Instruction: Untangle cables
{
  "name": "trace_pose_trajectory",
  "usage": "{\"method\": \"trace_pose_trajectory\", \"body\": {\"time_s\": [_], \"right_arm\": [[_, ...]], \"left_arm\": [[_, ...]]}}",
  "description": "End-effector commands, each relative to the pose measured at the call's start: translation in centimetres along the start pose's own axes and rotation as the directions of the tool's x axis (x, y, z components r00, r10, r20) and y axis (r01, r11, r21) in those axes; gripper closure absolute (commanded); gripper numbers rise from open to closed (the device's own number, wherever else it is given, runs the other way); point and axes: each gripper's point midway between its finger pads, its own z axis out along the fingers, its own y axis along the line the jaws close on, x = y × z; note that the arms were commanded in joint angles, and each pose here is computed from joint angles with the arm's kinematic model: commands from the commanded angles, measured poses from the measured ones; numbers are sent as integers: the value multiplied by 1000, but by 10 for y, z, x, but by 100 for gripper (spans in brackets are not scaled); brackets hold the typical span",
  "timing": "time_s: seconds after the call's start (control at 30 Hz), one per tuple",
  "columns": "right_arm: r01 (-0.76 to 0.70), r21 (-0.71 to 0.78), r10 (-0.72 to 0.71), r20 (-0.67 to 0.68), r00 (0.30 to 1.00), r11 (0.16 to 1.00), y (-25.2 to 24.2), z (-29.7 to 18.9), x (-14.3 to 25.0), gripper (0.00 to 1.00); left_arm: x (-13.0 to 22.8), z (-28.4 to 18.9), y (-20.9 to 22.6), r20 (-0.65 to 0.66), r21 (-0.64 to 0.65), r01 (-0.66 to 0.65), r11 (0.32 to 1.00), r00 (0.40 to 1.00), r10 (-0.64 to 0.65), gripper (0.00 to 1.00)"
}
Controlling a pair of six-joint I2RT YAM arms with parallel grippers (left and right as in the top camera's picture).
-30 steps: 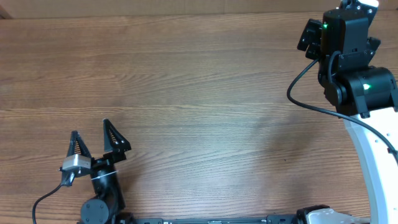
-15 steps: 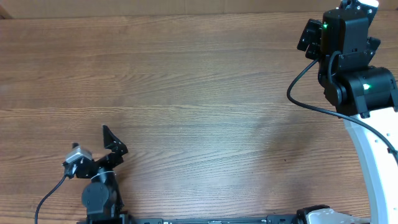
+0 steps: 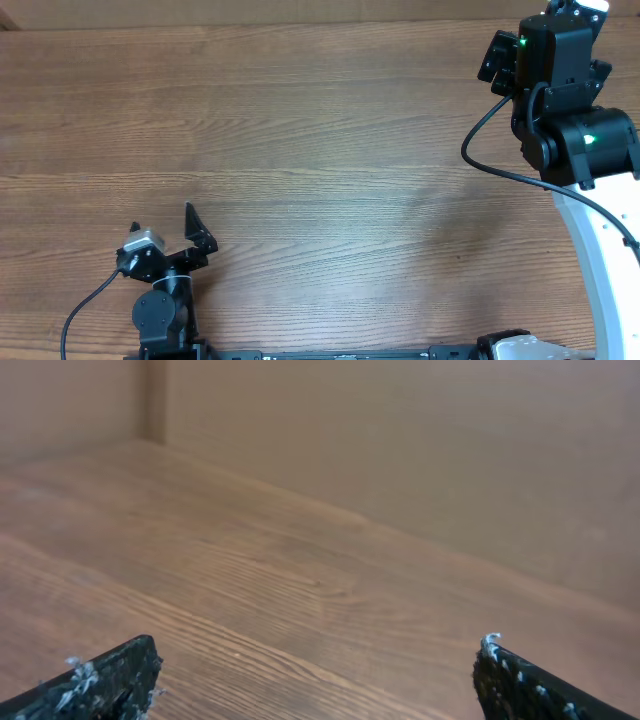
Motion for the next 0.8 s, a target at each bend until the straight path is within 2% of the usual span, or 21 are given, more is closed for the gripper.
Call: {"method": "trace_pose_trajectory", "body": {"time_s": [0.0, 0.23, 0.77], "right_arm": [[-8, 13, 8, 8, 1000, 1000, -3, 0, -2, 0], [-8, 13, 8, 8, 1000, 1000, -3, 0, -2, 0], [-8, 13, 8, 8, 1000, 1000, -3, 0, -2, 0]], "left_arm": [[6, -1, -16, -14, 95, -137, 986, 990, 139, 0], [10, -3, -26, -2, 153, -284, 947, 958, 287, 0], [12, -5, -37, 1, 199, -288, 937, 956, 294, 0]]}}
